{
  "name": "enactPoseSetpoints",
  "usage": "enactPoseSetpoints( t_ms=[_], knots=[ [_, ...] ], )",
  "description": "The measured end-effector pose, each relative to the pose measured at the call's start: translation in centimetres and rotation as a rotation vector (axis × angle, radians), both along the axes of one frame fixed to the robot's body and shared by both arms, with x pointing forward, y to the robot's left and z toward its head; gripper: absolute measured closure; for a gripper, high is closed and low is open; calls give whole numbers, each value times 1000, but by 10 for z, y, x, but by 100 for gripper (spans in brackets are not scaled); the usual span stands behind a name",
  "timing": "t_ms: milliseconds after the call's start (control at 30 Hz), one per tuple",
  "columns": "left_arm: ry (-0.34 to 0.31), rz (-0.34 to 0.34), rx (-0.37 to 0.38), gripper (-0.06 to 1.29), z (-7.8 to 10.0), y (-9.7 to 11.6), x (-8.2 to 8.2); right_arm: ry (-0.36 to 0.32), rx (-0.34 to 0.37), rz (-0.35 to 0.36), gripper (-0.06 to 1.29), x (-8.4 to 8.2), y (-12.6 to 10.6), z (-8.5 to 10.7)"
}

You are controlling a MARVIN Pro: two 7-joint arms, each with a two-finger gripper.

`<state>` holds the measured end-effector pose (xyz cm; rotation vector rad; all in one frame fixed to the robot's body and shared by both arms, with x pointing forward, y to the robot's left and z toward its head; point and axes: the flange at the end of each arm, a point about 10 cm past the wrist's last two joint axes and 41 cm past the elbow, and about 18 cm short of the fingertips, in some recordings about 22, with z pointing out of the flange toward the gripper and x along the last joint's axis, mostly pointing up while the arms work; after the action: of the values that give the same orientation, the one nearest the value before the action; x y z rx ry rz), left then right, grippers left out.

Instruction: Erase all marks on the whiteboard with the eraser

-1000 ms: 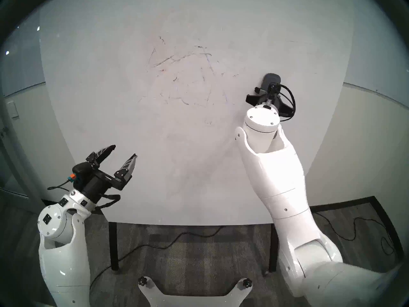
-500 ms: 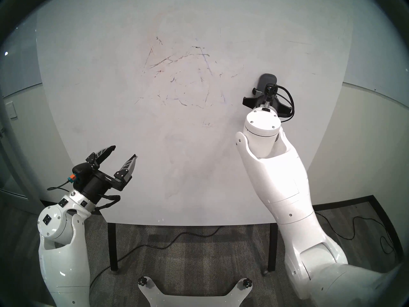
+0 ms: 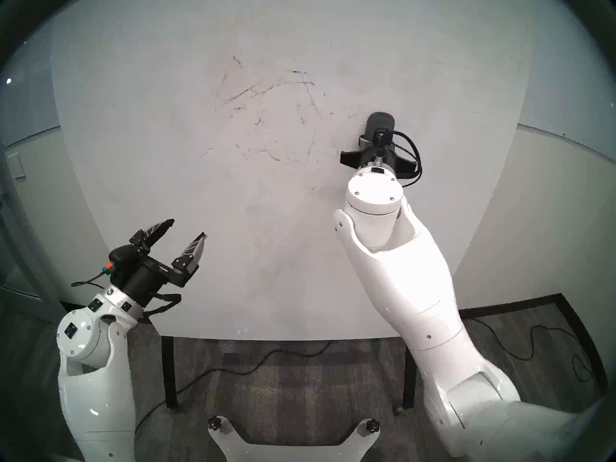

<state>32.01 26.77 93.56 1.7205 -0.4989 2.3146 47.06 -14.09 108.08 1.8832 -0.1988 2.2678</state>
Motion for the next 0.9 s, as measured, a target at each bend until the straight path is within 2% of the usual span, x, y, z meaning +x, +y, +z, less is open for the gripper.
enactPoseSetpoints(
  t_ms=[200,400,633,900],
  knots=[
    [0,0,0,3,0,0,0,51,-4,129,102,-9,30,-10],
    [-1,1,0,3,0,0,0,90,-8,199,101,-19,44,-18],
    [-1,2,0,3,0,0,0,104,-10,221,101,-22,49,-19],
    [-2,2,0,3,1,0,0,93,-9,208,101,-20,45,-16]
  ],
)
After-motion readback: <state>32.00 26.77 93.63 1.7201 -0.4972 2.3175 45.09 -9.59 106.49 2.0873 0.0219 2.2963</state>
